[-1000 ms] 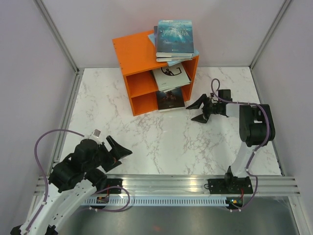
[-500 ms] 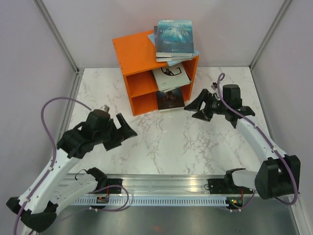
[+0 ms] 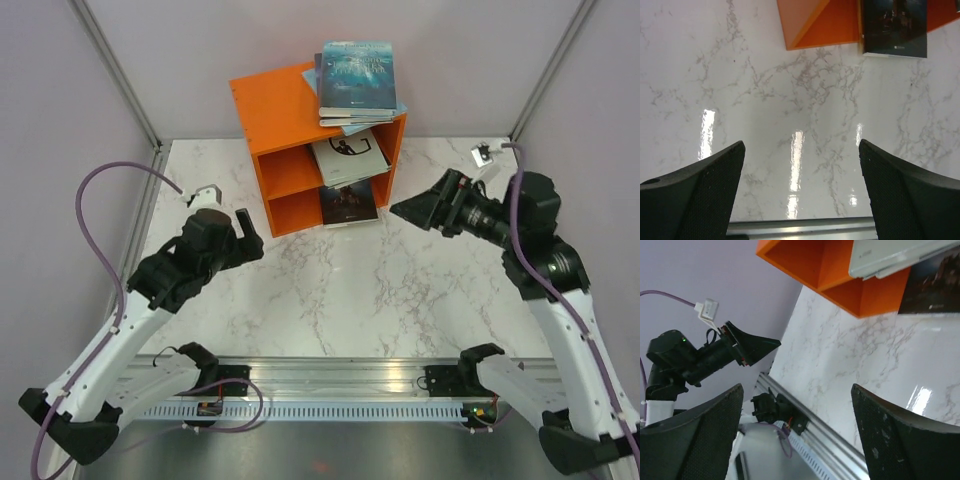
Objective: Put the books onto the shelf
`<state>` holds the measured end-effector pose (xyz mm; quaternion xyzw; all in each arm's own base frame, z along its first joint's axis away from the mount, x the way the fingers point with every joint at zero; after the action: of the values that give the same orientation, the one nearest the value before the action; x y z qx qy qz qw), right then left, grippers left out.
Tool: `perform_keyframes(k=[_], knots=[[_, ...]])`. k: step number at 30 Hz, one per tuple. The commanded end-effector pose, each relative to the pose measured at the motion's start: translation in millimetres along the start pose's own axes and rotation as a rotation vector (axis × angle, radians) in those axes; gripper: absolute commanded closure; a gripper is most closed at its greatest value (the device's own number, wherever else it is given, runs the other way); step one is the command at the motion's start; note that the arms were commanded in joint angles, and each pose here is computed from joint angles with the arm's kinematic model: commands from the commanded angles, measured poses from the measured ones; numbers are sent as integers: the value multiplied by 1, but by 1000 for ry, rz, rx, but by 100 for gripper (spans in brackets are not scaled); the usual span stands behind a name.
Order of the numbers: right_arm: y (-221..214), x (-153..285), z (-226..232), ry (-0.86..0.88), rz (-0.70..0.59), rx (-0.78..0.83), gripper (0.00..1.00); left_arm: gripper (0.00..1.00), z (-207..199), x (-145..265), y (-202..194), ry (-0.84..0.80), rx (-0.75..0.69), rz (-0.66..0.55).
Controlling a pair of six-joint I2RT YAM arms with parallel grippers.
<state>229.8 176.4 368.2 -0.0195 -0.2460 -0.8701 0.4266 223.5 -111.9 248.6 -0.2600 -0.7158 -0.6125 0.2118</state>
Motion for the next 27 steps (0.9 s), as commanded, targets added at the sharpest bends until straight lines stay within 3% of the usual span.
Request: perform_keyframes(k=[1,2,3,5,8,9,12,15,17,18,23,24,25,27], knots=[[10,38,18,2,-199,135,7,10,22,-13,17,57,-190,-217],[8,56,26,37,-260,170,2,13,19,-5,35,21,-238,-350],[12,63,25,32,-316,186,2,14,25,-23,13,34,-290,-337],[10,70,22,45,-362,214,2,15,26,-26,24,34,-333,-483],[5,83,14,44,-419,214,2,15,34,-50,-10,15,-415,-550],[4,84,11,39,-425,214,2,13,36,-59,-17,14,-387,-618],[-1,82,4,31,-406,217,2,1,65,-76,-34,131,-256,-644],[-12,75,-5,17,-338,204,2,0,68,-78,-21,121,-244,-730],[-14,70,-13,-14,-318,179,2,0,66,-83,-13,102,-280,-728],[-16,69,-18,-32,-305,168,2,1,77,-98,-25,143,-321,-635],[-10,70,-23,-84,-319,190,2,2,101,-114,-53,204,-343,-471],[-9,71,-27,-96,-332,203,2,1,103,-114,-57,201,-328,-495],[-8,73,-29,-104,-349,208,2,0,96,-106,-43,165,-304,-607],[-7,70,-47,-155,-370,197,2,0,104,-108,-55,182,-308,-623]])
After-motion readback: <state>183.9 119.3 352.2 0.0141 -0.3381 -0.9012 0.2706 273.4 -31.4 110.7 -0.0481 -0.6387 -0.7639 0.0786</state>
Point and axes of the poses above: each gripper's point midway between its finger pads, its own x axis back along the fingers, its own z axis along the line the jaws close on, y = z × x, the point moved 1 cm from there along x, back along the fingers, and after that the axes turned 12 degrees about -x, right-handed, at the moved point
